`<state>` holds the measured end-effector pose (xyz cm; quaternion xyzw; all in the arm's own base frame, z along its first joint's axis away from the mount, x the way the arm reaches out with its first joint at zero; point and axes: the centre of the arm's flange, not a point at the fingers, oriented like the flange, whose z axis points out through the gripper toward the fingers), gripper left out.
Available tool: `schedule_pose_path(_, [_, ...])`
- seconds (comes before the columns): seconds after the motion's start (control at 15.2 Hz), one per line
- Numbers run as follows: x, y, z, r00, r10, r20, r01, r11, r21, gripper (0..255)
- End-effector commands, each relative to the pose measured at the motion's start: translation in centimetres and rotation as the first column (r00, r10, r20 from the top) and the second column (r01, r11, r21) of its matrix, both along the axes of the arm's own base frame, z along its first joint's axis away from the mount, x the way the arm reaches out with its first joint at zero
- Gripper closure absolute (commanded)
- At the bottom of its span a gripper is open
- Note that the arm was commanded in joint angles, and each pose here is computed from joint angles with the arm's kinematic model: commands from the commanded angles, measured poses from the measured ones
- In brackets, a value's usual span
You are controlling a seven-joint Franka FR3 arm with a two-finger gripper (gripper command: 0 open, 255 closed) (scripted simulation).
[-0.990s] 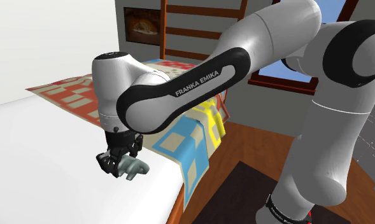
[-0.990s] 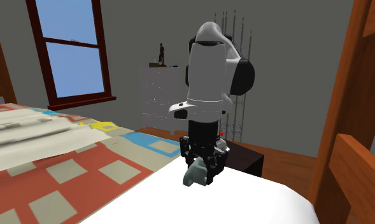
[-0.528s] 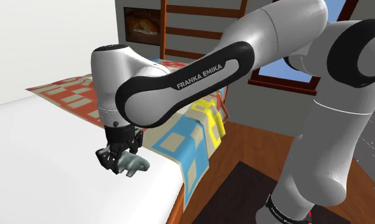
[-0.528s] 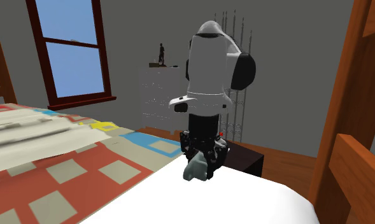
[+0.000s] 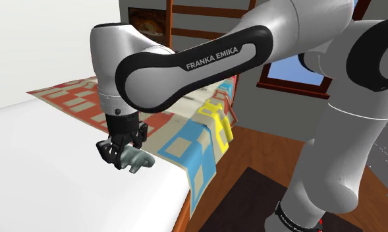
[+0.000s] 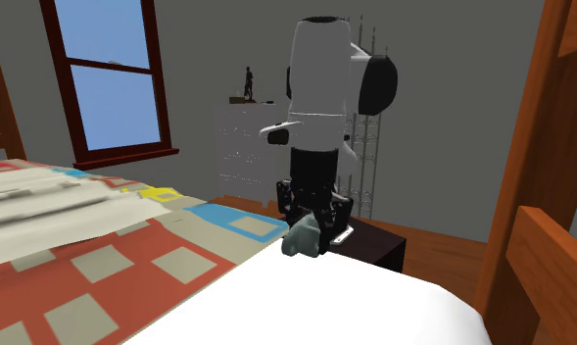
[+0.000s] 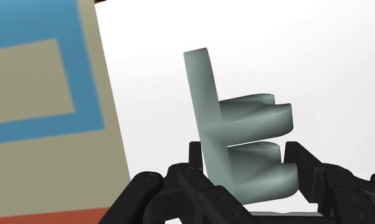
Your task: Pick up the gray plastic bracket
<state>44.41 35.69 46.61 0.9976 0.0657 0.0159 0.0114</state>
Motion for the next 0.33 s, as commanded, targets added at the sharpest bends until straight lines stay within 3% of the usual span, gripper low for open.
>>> schedule_pose_path(0.0, [0.1,0.0,1.1,1.0,0.0,0.0,0.0,1.0,0.0,255])
schedule_pose_path(0.26, [0.1,0.0,2.2,1.0,0.0,0.0,0.0,1.0,0.0,255])
